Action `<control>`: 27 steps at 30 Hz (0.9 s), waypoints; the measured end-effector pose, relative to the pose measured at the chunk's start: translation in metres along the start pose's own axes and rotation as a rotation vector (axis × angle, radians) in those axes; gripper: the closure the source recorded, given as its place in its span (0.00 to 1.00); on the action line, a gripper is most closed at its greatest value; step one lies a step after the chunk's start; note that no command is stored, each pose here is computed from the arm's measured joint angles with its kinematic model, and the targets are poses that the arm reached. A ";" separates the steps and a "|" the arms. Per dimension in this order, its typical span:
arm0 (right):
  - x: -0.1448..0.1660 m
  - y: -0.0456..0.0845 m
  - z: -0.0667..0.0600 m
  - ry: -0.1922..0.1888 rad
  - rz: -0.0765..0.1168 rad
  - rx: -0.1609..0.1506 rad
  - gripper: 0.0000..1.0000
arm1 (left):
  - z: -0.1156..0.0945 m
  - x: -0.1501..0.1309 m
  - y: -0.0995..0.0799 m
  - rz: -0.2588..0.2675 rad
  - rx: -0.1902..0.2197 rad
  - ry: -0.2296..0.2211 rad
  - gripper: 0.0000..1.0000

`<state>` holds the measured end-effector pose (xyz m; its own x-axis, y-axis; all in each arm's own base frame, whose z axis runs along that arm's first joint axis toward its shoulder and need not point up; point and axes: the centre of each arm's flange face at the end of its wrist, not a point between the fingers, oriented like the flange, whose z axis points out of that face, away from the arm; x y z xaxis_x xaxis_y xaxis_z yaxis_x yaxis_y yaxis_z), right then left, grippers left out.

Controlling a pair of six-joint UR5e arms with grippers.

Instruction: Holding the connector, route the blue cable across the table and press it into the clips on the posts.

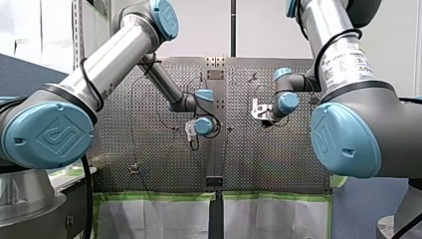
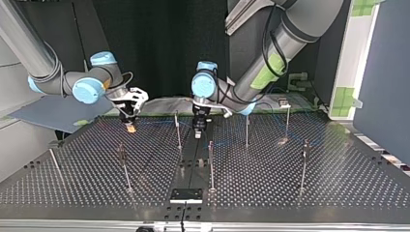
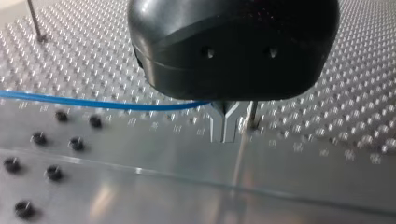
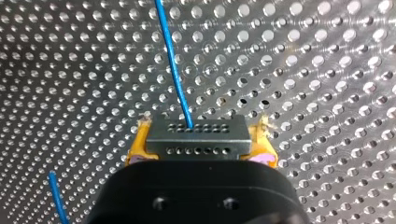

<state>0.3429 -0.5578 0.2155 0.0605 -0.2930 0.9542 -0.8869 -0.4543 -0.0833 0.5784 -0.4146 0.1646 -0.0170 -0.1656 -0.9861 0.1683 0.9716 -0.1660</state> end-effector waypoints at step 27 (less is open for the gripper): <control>0.002 0.022 0.020 0.015 0.007 0.004 1.00 | -0.016 -0.002 -0.014 0.076 -0.009 0.118 0.00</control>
<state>0.3330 -0.5854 0.2099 0.0474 -0.2838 0.9577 -0.8857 -0.4553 -0.0910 0.5599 -0.4253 0.1687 -0.1202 -0.0712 -0.9902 0.1645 0.9822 -0.0906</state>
